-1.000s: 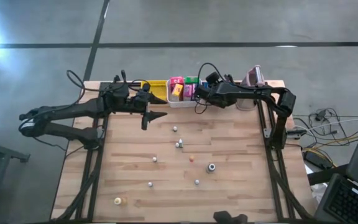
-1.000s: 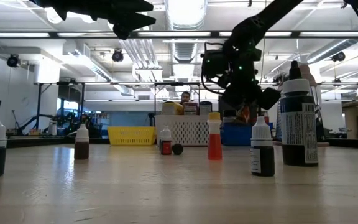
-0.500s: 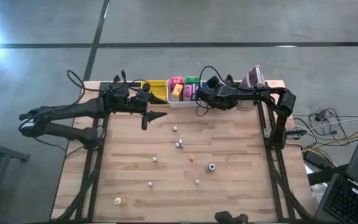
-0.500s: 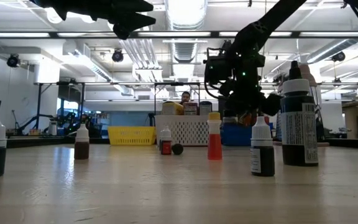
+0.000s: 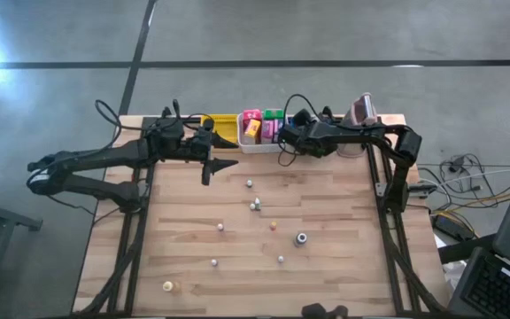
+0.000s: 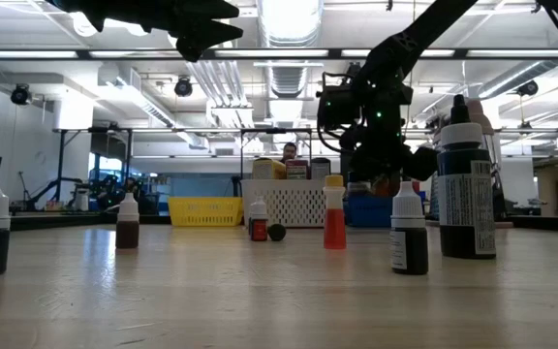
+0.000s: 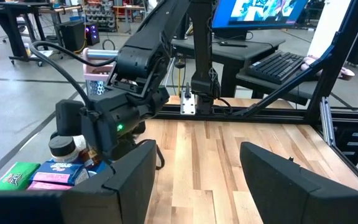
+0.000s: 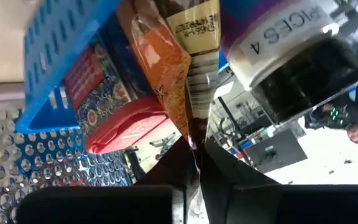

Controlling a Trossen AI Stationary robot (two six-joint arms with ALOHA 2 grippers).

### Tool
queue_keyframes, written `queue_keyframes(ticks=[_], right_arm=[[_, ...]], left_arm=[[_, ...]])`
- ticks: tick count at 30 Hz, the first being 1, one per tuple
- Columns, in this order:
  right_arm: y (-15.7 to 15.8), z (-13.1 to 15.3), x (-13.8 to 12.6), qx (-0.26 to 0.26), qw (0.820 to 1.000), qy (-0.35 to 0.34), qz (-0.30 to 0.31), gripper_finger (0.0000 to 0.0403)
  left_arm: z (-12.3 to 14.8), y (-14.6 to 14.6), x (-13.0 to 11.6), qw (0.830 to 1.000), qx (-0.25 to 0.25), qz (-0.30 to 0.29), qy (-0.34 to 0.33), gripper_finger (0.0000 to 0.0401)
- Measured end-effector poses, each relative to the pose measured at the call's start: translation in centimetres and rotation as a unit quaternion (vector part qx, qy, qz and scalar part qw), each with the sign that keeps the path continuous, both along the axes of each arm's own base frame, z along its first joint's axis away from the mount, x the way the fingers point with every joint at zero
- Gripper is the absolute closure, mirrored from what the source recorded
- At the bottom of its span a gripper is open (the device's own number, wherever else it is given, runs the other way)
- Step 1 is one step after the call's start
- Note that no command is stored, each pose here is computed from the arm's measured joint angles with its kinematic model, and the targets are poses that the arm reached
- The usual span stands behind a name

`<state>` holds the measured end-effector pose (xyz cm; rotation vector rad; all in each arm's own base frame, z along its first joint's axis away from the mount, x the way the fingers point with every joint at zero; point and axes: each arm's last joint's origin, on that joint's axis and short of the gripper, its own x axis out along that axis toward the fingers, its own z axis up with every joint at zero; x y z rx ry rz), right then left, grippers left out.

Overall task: Pick & Place Kitchen Items
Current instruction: Put the orange seasoning pack into the blue basket, then put the black food coloring bottle into the yellow basket

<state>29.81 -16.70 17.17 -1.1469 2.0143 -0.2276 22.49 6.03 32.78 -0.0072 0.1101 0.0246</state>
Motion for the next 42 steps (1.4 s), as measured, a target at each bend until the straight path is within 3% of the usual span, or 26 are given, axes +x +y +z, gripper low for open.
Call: queue_keyframes(ticks=[8,14,17,21,28,31,34,38,42], right_arm=[[0.1,-0.1,0.1,0.018,1.0,-0.007,0.008,0.0302],[0.2,0.9,0.4,-0.055,0.998,-0.026,-0.019,0.0238],[0.7,1.9,0.7,-0.059,0.997,-0.049,-0.018,0.0216],[1.9,3.5,1.0,-0.065,0.993,-0.101,-0.014,0.0211],[5.0,7.4,0.6,-0.091,0.97,-0.227,-0.016,0.0239],[6.8,9.6,0.1,-0.097,0.944,-0.313,-0.024,0.0255],[8.8,12.1,-1.0,-0.042,0.906,-0.42,-0.032,0.0275],[10.8,15.5,-3.4,0.103,0.821,-0.558,-0.059,0.0309],[12.0,18.3,-6.4,0.249,0.734,-0.628,-0.071,0.0348]], left_arm=[[-0.1,0.0,0.0,1.0,-0.001,0.0,0.004,0.0163],[-0.1,0.0,0.0,1.0,0.003,0.0,0.004,0.0163],[-0.1,0.0,0.0,1.0,0.001,0.0,0.004,0.0162],[-0.4,0.0,-0.1,0.999,-0.03,0.003,0.017,0.0162],[-0.5,-0.2,-0.7,0.999,-0.015,0.001,0.037,0.0162],[-0.1,-0.5,-1.7,0.999,-0.016,0.004,0.043,0.0163],[0.4,-0.9,-3.3,0.998,-0.015,0.024,0.049,0.0163],[0.5,-1.4,-5.4,0.998,-0.024,0.043,0.041,0.0163],[-0.2,-1.8,-6.6,0.999,-0.026,0.044,0.01,0.0163]])
